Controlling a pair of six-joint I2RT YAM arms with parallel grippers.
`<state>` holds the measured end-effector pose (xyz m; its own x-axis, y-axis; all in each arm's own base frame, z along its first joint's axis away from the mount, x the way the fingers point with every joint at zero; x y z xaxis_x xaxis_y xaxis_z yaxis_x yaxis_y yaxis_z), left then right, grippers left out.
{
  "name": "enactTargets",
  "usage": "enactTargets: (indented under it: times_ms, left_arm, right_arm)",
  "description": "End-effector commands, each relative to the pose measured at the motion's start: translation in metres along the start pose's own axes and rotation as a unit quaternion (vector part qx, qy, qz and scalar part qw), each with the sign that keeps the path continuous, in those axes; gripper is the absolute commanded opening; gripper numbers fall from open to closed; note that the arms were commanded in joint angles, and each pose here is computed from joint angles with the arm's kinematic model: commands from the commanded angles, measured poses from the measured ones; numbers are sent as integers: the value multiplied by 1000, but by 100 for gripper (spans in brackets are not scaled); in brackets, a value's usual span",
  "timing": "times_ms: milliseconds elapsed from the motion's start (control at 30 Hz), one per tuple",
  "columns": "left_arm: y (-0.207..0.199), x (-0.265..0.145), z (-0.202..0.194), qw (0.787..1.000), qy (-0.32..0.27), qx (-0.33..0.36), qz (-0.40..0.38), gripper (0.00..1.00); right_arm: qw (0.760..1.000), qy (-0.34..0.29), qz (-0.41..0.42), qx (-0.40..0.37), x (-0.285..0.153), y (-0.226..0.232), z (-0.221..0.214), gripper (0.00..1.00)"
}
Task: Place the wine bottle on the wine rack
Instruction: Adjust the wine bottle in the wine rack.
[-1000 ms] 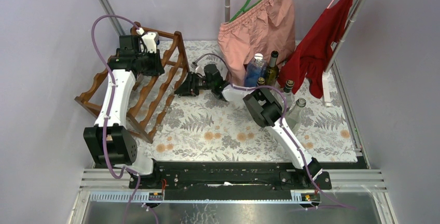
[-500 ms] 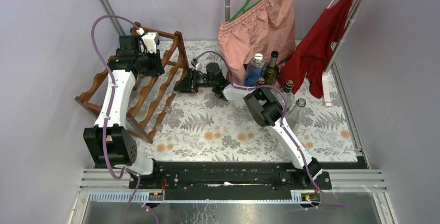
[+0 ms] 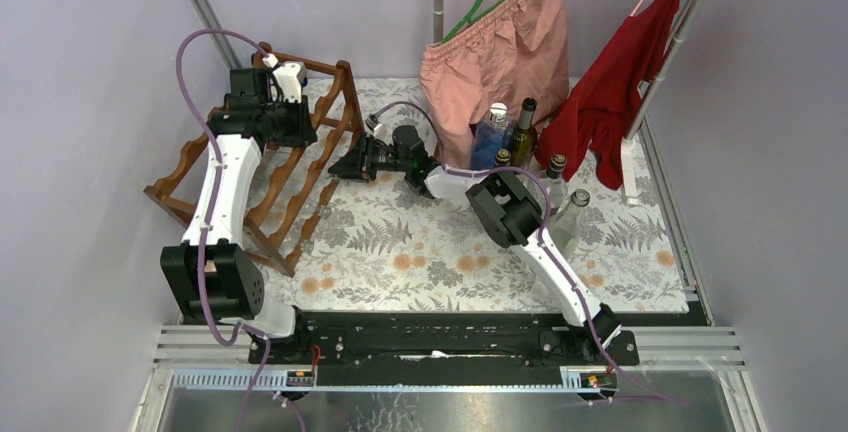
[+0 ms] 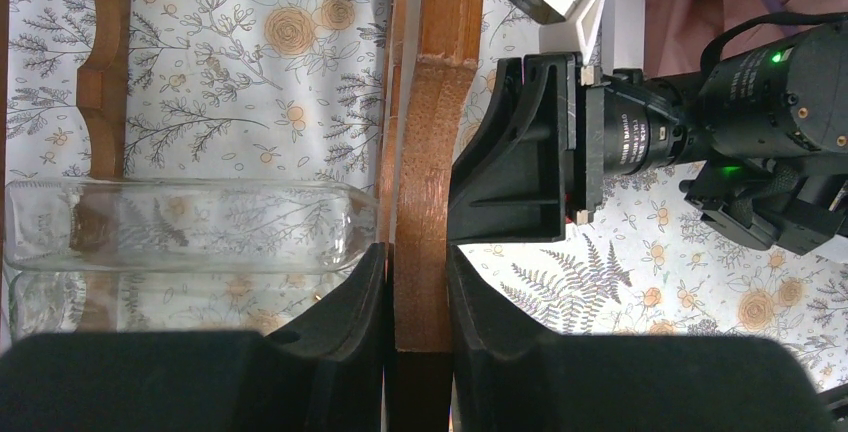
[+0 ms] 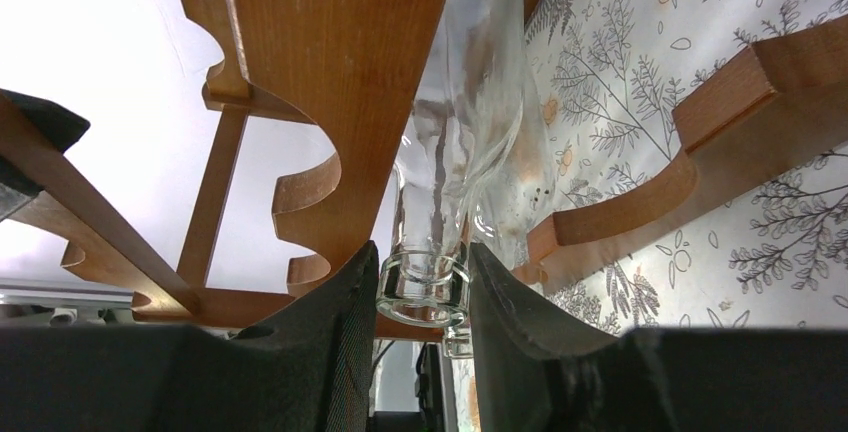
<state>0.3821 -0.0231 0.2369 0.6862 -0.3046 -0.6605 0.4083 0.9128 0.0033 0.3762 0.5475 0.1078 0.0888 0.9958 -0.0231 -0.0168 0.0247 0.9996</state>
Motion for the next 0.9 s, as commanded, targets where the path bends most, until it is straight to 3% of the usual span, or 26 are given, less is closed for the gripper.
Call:
enactTargets:
  times_ms: [0, 467, 867]
  left_arm:
    - [-35, 1, -12, 996, 23, -51, -75, 8]
    - [-34, 4, -13, 996, 25, -50, -75, 8]
    - [-34, 5, -15, 995, 28, -52, -76, 8]
  right_arm:
    - [999, -22, 46, -2, 10, 26, 1, 1]
    - [996, -53, 66, 34, -1, 28, 8, 0]
    - [999, -38, 13, 31, 16, 1, -13, 1]
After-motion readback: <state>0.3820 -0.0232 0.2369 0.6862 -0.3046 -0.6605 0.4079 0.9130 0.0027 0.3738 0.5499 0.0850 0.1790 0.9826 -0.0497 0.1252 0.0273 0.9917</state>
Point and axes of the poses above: each gripper's point midway between its finger pads, its own x axis out along the fingers, its own y axis along the line the jaws close on, z = x × y, the point moved 1 cm from there along -x, back along the fingers, and after that the axes turned 14 degrees about x, right-handed, at the moved point
